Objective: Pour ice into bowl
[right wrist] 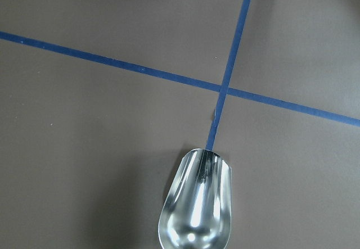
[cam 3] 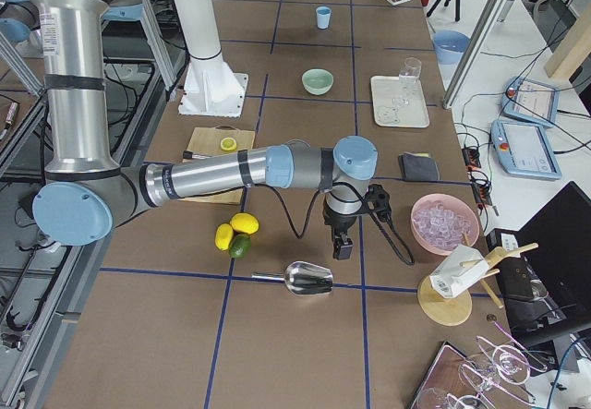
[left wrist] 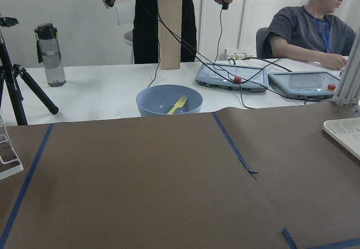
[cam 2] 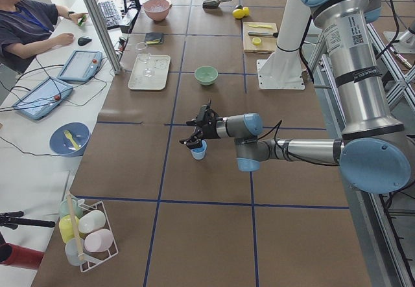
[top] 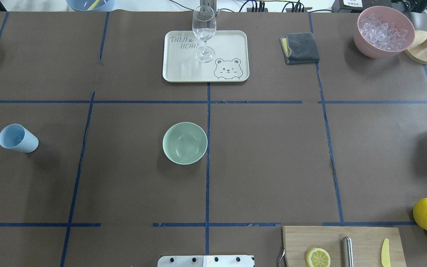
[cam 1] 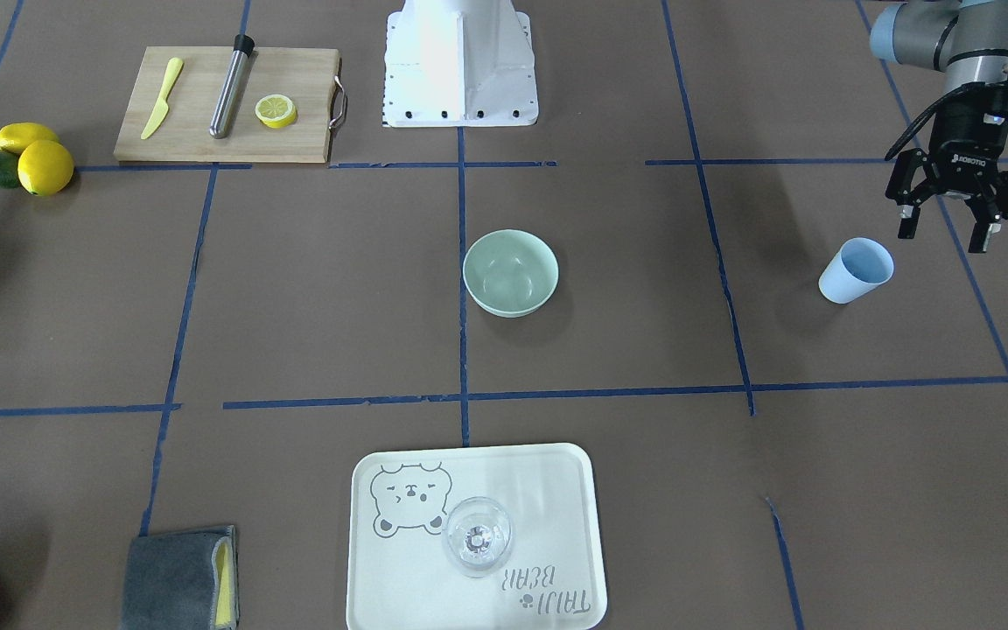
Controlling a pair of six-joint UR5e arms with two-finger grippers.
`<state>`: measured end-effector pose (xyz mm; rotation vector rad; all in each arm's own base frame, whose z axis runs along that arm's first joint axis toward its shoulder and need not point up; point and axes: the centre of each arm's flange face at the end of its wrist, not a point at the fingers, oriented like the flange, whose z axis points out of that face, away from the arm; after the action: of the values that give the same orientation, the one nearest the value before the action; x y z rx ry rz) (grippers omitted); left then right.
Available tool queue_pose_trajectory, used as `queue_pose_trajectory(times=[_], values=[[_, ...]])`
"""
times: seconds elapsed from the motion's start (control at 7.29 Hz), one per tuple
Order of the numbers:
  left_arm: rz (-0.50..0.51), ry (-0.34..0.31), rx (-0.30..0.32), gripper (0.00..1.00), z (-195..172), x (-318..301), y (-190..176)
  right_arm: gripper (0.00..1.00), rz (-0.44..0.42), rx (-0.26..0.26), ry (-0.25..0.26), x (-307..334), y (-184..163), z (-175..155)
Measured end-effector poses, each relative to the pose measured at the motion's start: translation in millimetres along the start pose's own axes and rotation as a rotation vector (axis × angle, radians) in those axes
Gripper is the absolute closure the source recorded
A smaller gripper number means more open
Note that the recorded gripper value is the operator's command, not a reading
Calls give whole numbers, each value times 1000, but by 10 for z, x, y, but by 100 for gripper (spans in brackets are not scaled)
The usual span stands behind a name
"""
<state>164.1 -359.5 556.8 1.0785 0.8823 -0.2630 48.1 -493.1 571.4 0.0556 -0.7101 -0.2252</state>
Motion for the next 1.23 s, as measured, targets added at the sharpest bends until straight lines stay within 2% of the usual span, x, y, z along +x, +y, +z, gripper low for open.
queue_pose_trajectory(times=[0.41,1.23], values=[[1,6,-11,0,35,-23,48,0,26,15,3,-50,-35,-73],[-2,18,18,0,128,38,7,0,59,10,-4,-66,-23,-48]])
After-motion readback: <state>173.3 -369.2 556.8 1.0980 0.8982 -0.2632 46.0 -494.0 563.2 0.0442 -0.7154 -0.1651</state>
